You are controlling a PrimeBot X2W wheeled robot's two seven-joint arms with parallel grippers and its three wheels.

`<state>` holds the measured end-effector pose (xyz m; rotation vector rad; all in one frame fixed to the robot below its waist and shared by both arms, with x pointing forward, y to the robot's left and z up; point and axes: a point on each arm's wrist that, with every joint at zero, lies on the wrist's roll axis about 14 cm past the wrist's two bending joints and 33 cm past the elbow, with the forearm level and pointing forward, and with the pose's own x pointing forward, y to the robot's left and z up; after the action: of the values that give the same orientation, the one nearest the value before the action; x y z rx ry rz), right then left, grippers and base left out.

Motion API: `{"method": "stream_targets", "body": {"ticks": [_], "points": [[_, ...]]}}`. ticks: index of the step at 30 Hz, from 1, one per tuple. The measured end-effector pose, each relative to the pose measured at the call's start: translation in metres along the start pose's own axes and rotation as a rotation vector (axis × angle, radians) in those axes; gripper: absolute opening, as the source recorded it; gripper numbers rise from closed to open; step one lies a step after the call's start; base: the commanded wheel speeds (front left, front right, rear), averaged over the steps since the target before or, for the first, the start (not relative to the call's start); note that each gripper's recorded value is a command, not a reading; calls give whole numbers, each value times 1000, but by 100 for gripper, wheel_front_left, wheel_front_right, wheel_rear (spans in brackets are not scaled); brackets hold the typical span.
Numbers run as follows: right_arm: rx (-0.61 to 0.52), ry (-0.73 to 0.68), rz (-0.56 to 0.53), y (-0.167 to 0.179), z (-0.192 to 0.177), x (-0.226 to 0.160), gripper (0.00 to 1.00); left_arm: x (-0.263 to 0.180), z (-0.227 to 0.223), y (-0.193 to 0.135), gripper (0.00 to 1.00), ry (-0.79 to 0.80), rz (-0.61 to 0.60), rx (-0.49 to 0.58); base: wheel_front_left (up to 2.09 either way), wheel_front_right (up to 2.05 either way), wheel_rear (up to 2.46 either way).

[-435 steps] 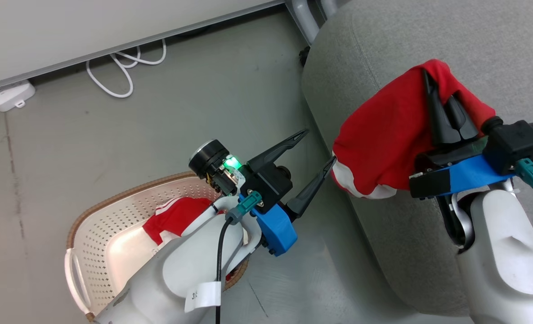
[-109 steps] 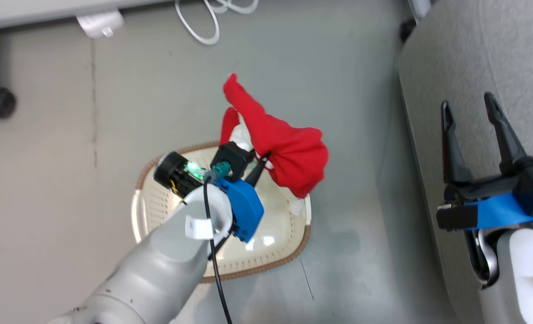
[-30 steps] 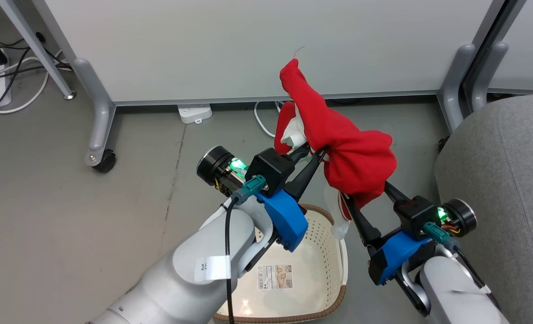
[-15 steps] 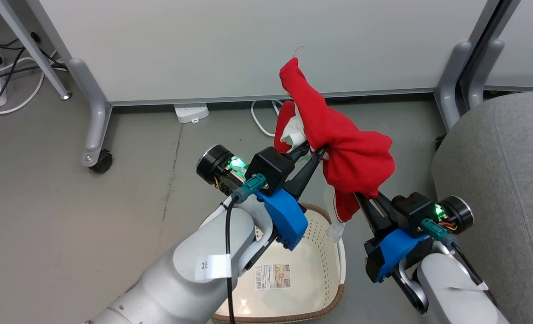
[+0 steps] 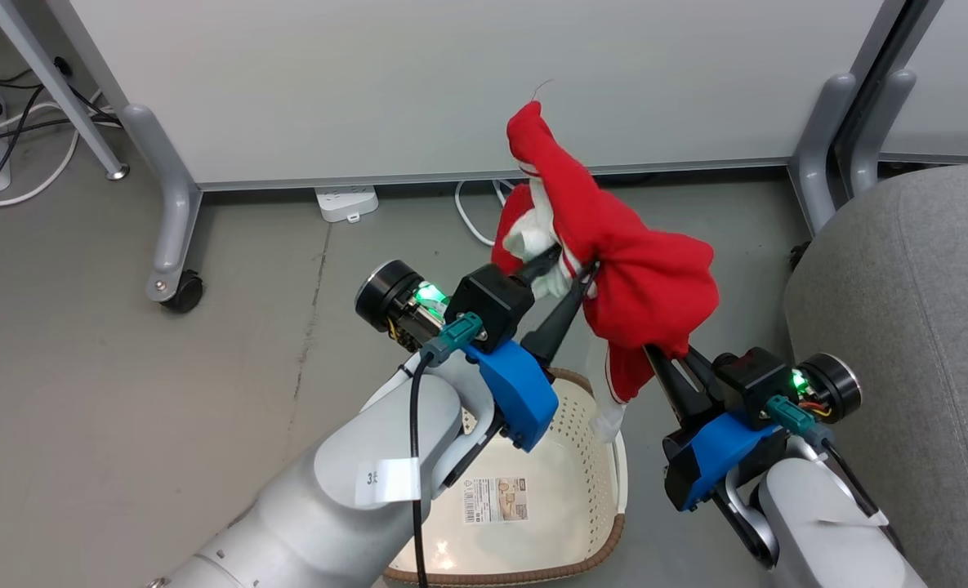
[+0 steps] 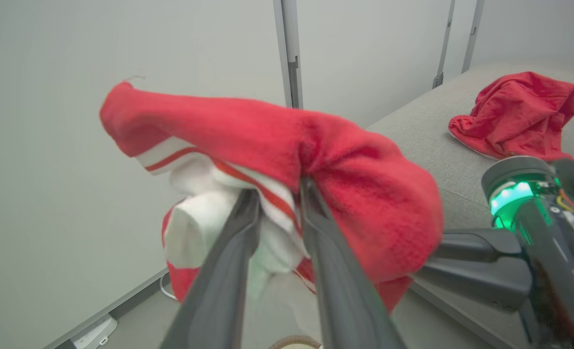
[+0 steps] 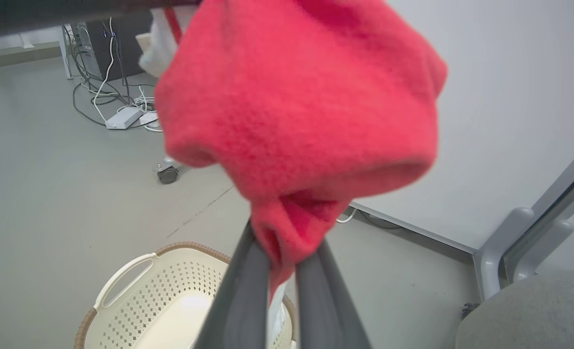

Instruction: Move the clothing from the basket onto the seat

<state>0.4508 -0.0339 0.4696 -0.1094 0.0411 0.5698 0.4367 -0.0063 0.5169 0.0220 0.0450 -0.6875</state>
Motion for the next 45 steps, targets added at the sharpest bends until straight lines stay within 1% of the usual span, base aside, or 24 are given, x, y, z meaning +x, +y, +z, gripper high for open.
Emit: {"method": "stream_targets", "body": {"ticks": [12, 20, 27, 32, 35, 45], "points": [[10, -1, -11, -4, 0, -1, 0, 2, -1, 0, 100, 1, -1, 5, 0, 0, 0], [29, -9, -68, -21, 0, -6, 0, 8, -3, -4, 100, -1, -23, 13, 0, 0, 0], [38, -33, -158, -51, 5, -16, 0, 19, -6, -16, 100, -4, -70, 14, 0, 0, 0], [36, -60, -243, -79, 11, -27, 0, 30, -3, -31, 100, -29, -130, 11, 0, 0, 0], [31, -76, -299, -98, 15, -36, 0, 35, -9, -40, 100, -26, -165, 4, 0, 0, 0], [-6, -86, -473, -150, 18, -78, 0, 53, -27, -89, 100, -17, -329, -25, 0, 0, 0]]}}
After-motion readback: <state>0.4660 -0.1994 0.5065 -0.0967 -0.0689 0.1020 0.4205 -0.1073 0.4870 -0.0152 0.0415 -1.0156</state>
